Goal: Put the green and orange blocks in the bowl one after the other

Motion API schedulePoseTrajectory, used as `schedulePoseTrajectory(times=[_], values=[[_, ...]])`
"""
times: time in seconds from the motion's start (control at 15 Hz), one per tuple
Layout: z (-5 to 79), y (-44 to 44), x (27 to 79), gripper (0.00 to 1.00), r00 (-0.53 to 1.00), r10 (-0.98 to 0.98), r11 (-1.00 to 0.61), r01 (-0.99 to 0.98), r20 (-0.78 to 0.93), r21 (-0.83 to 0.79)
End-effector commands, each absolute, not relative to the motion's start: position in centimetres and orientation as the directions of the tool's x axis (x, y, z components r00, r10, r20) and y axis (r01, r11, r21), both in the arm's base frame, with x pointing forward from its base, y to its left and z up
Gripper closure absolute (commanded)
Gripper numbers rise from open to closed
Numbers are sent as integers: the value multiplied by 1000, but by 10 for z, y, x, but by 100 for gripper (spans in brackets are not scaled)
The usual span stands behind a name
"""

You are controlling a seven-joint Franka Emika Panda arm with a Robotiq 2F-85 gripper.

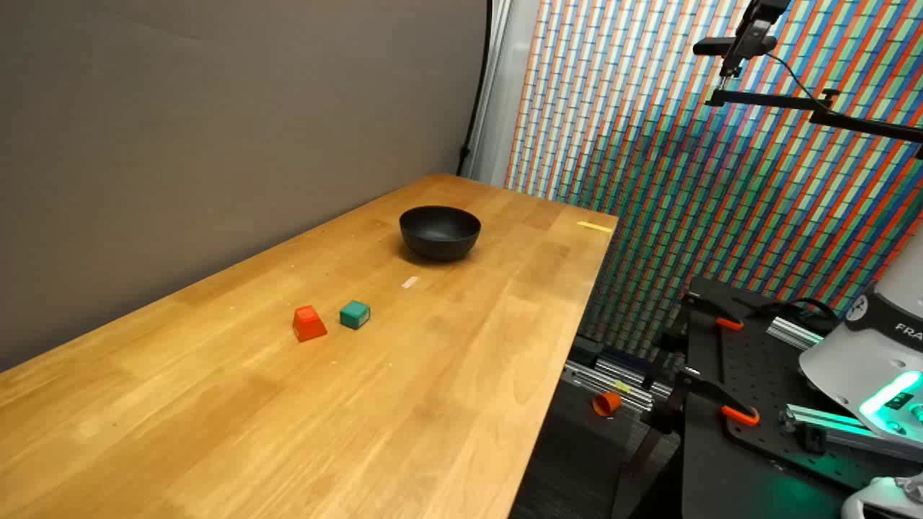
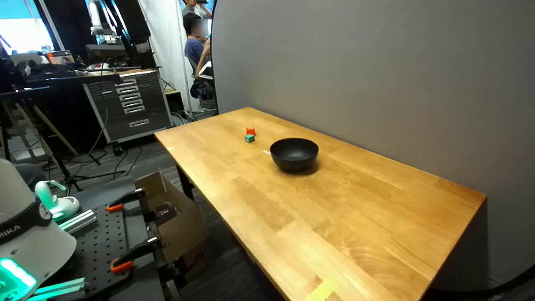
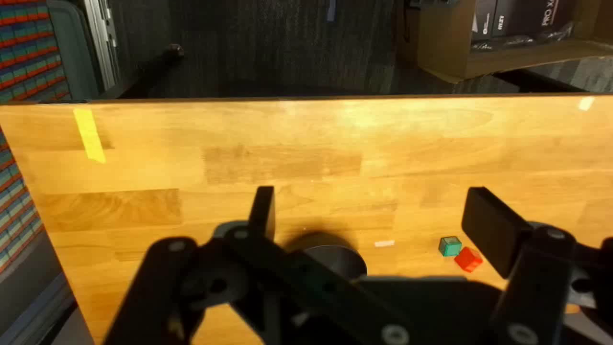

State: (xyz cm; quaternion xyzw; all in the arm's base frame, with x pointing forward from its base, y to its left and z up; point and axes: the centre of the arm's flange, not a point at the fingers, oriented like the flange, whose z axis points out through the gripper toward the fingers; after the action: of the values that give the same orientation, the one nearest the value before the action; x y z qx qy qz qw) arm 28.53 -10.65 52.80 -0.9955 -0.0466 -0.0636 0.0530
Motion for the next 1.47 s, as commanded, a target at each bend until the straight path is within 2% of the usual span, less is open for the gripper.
schedulePoseTrajectory(times=[0.0, 0.27, 0.47, 0.67, 1.07, 1.4], values=[[529, -107, 285, 0, 987, 86, -990, 99, 134, -99], [527, -110, 293, 0, 984, 40, -992, 60, 173, -110], [488, -92, 364, 0, 962, 64, -982, 108, 264, -156], [457, -60, 406, 0, 947, 130, -959, 196, 294, -207], [363, 35, 484, 0, 921, 345, -892, 381, 177, -244], [298, 111, 536, 0, 852, 519, -828, 522, 72, -204]])
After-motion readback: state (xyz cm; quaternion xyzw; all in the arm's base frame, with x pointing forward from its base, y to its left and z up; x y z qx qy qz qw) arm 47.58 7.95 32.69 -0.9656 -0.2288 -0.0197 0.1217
